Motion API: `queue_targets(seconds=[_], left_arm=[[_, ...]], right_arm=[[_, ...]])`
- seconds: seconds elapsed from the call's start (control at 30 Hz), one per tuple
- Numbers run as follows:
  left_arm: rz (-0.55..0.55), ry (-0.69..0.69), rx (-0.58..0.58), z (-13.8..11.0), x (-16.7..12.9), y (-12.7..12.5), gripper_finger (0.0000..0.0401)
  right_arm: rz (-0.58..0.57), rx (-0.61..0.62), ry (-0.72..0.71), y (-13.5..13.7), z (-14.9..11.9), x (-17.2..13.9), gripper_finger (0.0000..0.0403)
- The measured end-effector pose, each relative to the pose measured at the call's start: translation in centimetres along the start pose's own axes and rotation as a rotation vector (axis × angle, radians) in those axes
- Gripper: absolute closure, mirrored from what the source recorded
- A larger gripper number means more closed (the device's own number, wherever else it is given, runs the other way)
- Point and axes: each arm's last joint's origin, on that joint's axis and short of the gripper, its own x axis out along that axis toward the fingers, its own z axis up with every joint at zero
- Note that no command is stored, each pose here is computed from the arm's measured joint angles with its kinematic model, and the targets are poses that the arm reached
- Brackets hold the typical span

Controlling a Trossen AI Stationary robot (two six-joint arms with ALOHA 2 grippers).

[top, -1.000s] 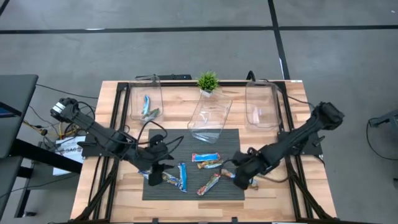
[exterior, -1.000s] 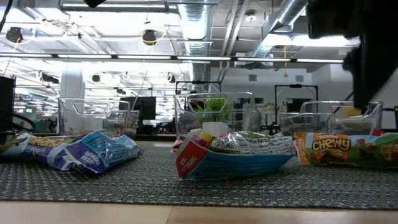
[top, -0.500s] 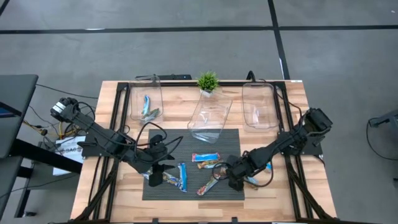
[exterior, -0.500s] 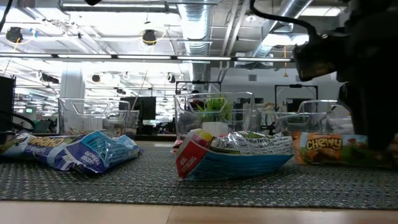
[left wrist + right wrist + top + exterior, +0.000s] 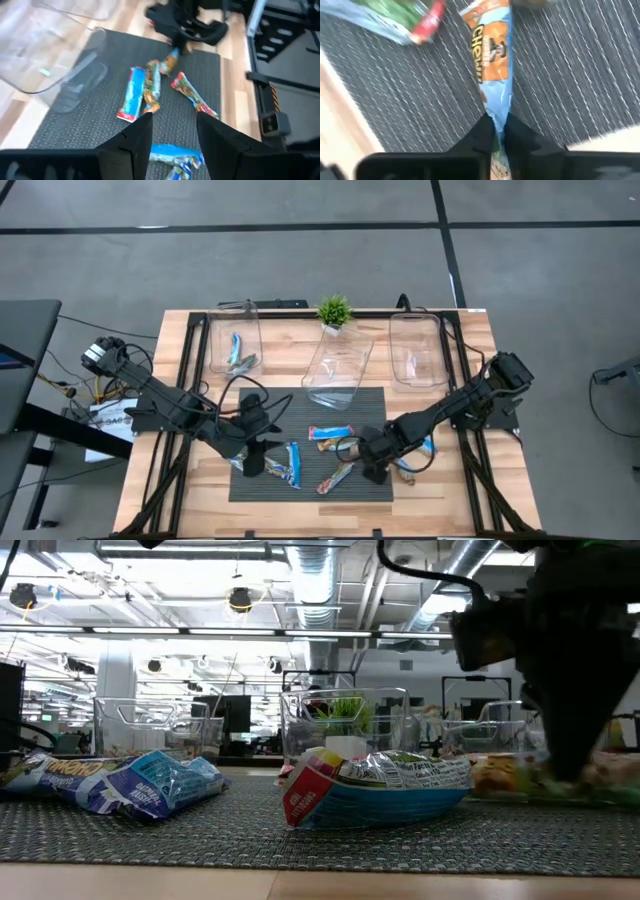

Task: Pick and place Granola Bars by type
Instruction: Put the yellow granola bar into the left transparent bin

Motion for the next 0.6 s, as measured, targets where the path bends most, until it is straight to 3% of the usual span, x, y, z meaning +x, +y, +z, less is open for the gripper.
queue_targets(seconds=[0.33,0.6], left_arm=[[0.155,-0.122,-0.204,0.4,0.0,0.7,0.0256],[0.193,-0.222,-0.394,2.0,0.8,2.2,0.0256]], right_arm=[[0.232,0.075,-0.264,1.1,1.1,-5.8,0.0392],[0.325,0.169,-0.57,-0.5,3.3,-11.0,0.0392]])
